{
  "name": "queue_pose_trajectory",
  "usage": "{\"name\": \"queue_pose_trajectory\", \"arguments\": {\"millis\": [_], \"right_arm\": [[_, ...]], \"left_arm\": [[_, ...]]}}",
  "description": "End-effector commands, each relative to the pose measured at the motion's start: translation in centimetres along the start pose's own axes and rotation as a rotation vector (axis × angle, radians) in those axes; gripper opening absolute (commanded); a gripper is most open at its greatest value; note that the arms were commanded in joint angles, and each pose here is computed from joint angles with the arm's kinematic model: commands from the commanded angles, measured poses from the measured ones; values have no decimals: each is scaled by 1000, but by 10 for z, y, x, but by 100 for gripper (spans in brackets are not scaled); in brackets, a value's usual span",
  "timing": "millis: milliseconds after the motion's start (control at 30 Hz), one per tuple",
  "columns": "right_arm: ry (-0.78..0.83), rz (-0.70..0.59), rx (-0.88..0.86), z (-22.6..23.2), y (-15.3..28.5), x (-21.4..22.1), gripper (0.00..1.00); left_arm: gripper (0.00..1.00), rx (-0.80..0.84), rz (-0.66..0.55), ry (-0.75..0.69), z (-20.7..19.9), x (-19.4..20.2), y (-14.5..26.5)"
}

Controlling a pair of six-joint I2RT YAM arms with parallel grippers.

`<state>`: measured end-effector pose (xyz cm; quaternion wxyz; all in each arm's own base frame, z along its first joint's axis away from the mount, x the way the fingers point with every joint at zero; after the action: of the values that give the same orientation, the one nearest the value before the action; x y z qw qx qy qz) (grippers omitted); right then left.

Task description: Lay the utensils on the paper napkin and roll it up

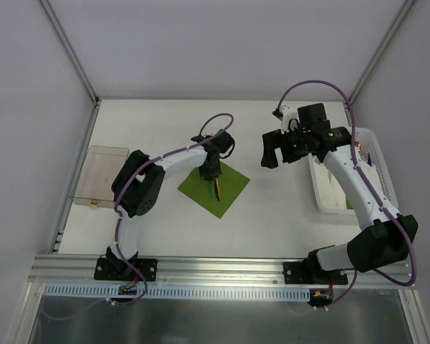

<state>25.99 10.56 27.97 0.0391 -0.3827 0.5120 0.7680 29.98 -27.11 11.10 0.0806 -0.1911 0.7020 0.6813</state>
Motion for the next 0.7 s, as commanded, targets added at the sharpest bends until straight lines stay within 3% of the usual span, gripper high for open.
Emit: {"name": "queue_pose_trajectory", "arguments": {"millis": [0,667], "right_arm": [[10,-21,-12,0,5,-7,99],[0,-19,-19,-1,4,-8,99]], "left_arm": [[0,18,-6,28,-3,-5,3],[9,30,12,57,-1,-8,1]]}}
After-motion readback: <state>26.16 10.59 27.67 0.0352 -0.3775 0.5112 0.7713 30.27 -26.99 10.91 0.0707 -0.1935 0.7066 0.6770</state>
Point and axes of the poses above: each gripper's point midway between its finger pads, its own y axis back along the fingers, its own z axis along the line the jaws close on, x = y × z, the point moved 9 cm from there along y, back along the fingers, and after that the axes turned 2 degrees about y, right-handed, at the moved point
